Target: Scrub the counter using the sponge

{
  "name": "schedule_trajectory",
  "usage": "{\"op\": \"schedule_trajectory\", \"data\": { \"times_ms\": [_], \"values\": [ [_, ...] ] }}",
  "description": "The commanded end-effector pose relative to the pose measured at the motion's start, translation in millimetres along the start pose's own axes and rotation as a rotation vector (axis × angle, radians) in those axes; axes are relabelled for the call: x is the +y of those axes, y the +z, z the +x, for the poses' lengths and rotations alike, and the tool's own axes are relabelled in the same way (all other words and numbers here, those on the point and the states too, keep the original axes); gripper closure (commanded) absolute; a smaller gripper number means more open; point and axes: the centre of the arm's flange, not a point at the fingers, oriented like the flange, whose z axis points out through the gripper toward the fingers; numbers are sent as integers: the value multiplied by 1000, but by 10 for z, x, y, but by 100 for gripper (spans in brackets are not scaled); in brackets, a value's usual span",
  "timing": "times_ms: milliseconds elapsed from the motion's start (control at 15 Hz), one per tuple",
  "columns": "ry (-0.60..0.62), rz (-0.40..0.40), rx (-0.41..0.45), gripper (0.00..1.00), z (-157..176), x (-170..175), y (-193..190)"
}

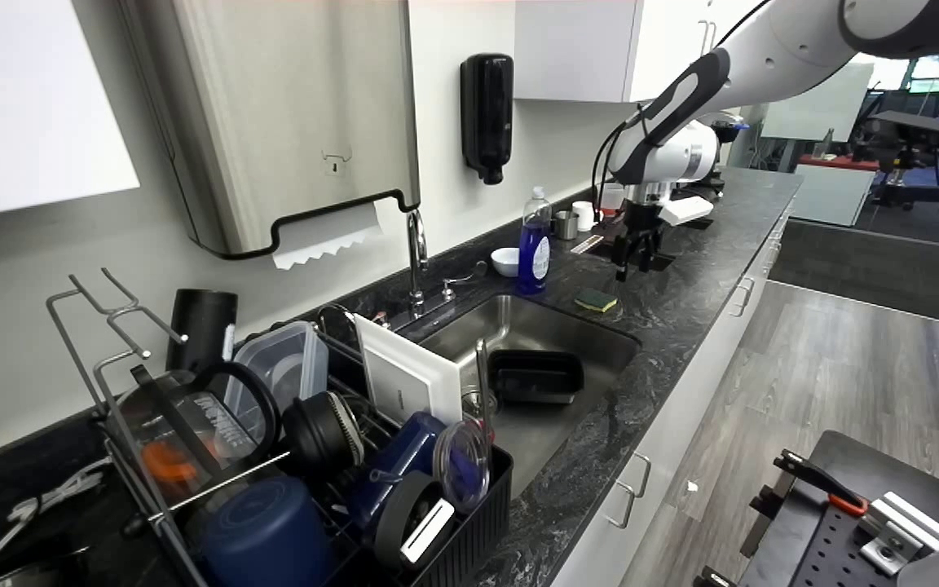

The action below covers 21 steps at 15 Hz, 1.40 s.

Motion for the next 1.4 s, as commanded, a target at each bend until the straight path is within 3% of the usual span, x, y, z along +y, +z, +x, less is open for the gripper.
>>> {"op": "schedule_trajectory", "data": {
  "times_ms": [0, 533, 600, 1333],
  "values": [
    [1, -34, -1, 38, 244, 106, 160],
    [-36, -73, 51, 95, 598, 165, 396],
    [-40, -73, 55, 98, 642, 157, 431],
    [-74, -91, 83, 100, 826, 151, 719]
  ]
}}
